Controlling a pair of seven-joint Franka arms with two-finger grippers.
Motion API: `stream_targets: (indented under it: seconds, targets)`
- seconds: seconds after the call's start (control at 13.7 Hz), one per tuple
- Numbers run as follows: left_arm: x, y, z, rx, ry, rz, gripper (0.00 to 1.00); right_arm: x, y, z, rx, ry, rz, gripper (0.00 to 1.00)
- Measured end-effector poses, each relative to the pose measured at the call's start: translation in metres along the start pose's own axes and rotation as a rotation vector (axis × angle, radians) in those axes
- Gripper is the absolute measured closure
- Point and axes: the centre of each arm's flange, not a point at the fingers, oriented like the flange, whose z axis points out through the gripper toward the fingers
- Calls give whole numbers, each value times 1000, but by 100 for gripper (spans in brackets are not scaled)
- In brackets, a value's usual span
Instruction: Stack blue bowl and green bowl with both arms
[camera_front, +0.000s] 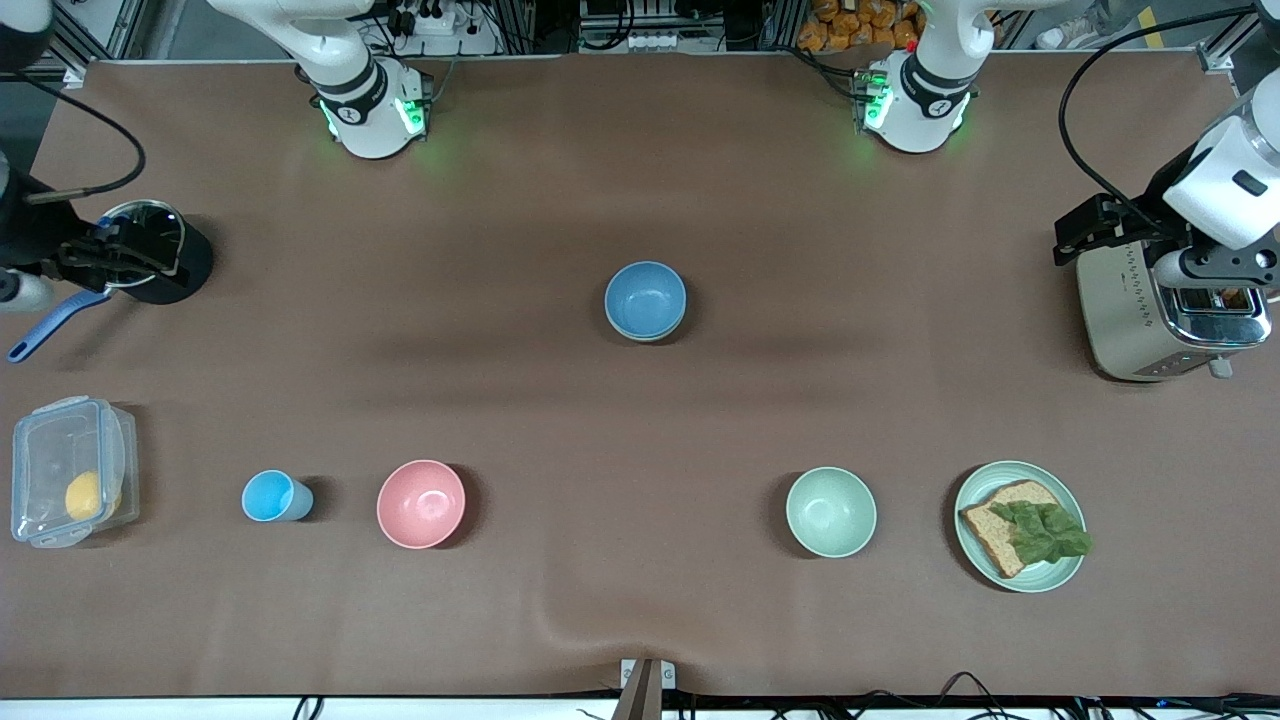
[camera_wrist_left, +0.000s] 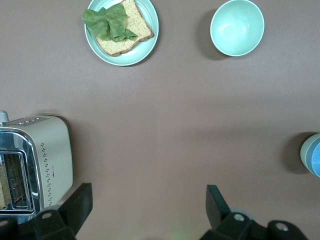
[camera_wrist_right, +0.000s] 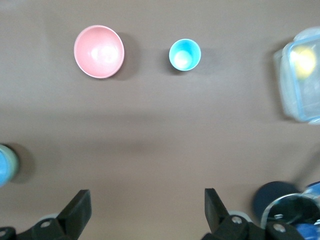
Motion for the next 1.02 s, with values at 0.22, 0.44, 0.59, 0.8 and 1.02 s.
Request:
stream_targets:
  seconds: [0.22, 0.44, 0.59, 0.8, 1.02]
  targets:
    - [0, 2, 1, 0, -1, 3, 0, 0, -5, 0, -18, 3, -35, 0]
    - [0, 2, 1, 0, -1, 4, 0, 0, -3, 0, -22, 4, -45, 0]
    - [0, 3, 1, 0, -1, 6, 0, 0, -3, 0, -23, 4, -46, 0]
    - [0, 4, 1, 0, -1, 7, 0, 0, -4, 1, -23, 5, -48, 0]
    - [0, 4, 1, 0, -1, 8, 0, 1, -6, 1, -23, 6, -53, 0]
